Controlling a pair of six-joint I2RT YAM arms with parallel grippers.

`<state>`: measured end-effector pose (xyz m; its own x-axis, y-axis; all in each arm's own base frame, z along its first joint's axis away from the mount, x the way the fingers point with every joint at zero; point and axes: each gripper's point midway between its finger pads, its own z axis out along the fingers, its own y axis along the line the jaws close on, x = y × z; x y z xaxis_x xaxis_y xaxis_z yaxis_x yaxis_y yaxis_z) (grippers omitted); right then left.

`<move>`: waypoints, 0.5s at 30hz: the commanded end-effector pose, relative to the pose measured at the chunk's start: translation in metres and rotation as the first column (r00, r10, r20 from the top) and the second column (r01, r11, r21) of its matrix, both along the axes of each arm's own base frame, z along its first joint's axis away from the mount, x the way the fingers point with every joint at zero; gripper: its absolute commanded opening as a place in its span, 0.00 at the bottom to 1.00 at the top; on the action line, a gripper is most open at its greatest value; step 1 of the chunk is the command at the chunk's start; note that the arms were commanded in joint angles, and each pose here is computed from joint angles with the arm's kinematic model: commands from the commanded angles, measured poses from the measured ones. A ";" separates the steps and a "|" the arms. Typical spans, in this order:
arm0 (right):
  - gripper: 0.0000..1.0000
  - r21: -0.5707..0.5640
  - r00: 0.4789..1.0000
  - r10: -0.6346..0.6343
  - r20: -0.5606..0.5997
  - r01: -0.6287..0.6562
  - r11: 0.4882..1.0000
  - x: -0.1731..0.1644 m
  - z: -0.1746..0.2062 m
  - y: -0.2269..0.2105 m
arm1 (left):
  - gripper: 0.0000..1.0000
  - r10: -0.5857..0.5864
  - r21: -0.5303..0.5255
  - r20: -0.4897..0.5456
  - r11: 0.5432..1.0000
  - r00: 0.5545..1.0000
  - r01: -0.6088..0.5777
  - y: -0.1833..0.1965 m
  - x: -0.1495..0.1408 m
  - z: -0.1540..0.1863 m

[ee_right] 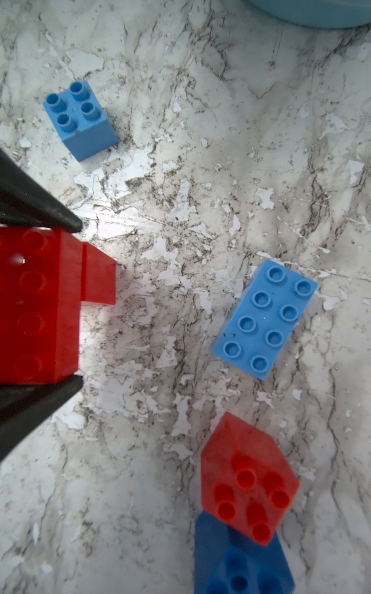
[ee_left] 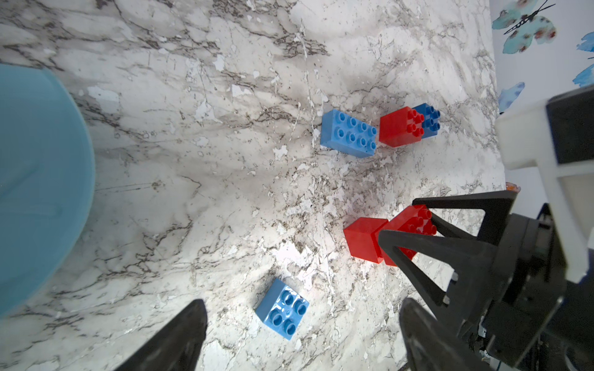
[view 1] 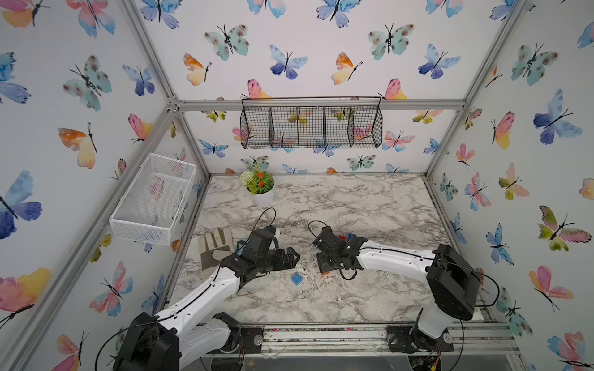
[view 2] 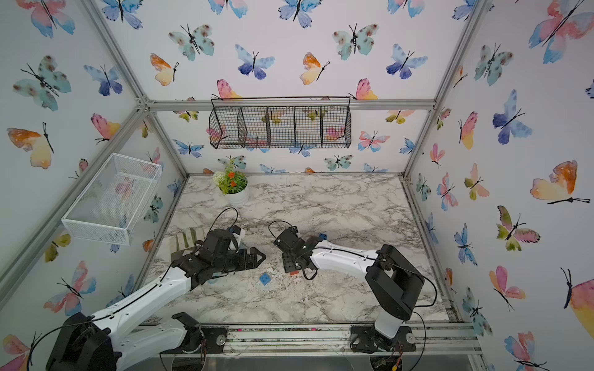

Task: Assemble a giraffe with lego
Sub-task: Assemble the lego brick with the lego brick.

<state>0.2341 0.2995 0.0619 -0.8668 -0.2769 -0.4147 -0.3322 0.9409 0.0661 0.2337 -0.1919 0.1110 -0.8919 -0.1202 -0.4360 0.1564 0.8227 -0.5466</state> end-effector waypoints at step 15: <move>0.54 -0.060 1.000 -0.018 -0.001 0.018 0.998 -0.017 -0.010 -0.014 | 0.92 0.011 -0.005 0.012 1.000 1.000 -0.011 0.002 0.000 0.001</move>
